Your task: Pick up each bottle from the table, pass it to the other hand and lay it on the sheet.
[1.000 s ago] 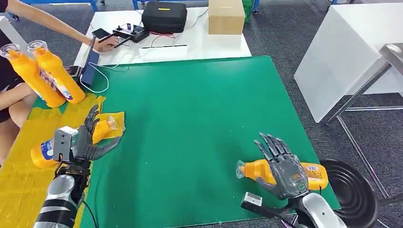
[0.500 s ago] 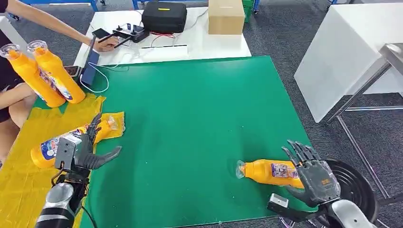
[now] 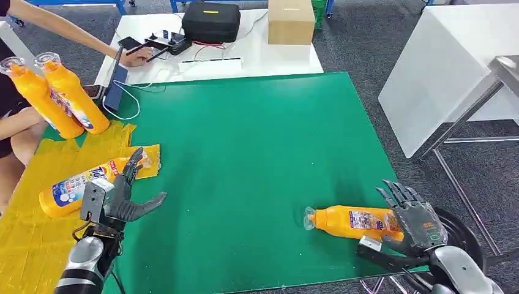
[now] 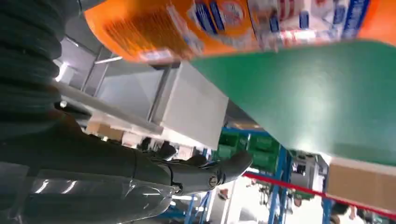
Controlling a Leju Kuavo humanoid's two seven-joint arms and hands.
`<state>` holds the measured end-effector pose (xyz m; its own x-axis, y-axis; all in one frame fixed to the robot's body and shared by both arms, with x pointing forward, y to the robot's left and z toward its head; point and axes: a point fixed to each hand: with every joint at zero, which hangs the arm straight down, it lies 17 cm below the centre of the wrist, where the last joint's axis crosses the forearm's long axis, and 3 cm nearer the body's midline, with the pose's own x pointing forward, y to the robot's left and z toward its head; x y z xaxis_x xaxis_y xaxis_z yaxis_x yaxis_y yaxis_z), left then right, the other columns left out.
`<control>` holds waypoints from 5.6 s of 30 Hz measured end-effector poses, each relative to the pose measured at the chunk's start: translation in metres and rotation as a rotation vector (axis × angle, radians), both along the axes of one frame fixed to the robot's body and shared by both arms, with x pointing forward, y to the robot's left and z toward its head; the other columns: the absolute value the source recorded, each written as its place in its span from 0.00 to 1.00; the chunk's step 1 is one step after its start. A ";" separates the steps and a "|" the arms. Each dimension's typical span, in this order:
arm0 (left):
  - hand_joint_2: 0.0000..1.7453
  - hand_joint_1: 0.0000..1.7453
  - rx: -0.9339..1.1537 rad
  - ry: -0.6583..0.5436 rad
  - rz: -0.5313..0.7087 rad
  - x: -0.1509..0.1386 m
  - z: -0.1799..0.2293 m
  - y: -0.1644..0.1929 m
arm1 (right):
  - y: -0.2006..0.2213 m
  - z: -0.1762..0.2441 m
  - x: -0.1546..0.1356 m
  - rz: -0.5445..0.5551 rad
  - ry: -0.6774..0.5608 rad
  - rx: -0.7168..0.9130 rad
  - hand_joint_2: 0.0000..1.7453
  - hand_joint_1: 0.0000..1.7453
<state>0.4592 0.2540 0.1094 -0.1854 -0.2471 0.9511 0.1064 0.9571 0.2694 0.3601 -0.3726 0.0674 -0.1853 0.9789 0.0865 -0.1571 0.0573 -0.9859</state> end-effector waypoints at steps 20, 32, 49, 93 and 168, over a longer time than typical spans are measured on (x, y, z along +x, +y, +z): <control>1.00 0.00 -0.036 -0.040 -0.039 0.004 0.014 -0.016 | -0.004 -0.056 0.024 -0.002 0.169 0.056 1.00 0.00; 1.00 0.00 -0.042 -0.049 -0.058 0.010 0.020 -0.025 | -0.006 -0.072 0.046 -0.020 0.209 0.071 1.00 0.50; 1.00 0.00 -0.048 -0.048 -0.073 0.011 0.020 -0.031 | -0.008 -0.075 0.062 -0.032 0.198 0.082 1.00 1.00; 1.00 0.00 -0.040 0.042 -0.422 0.029 0.026 -0.167 | 0.293 0.092 0.120 0.205 -0.198 1.003 1.00 1.00; 1.00 1.00 -0.382 0.079 -0.483 0.026 0.052 -0.182 | 0.446 0.061 0.077 0.428 0.101 0.979 1.00 1.00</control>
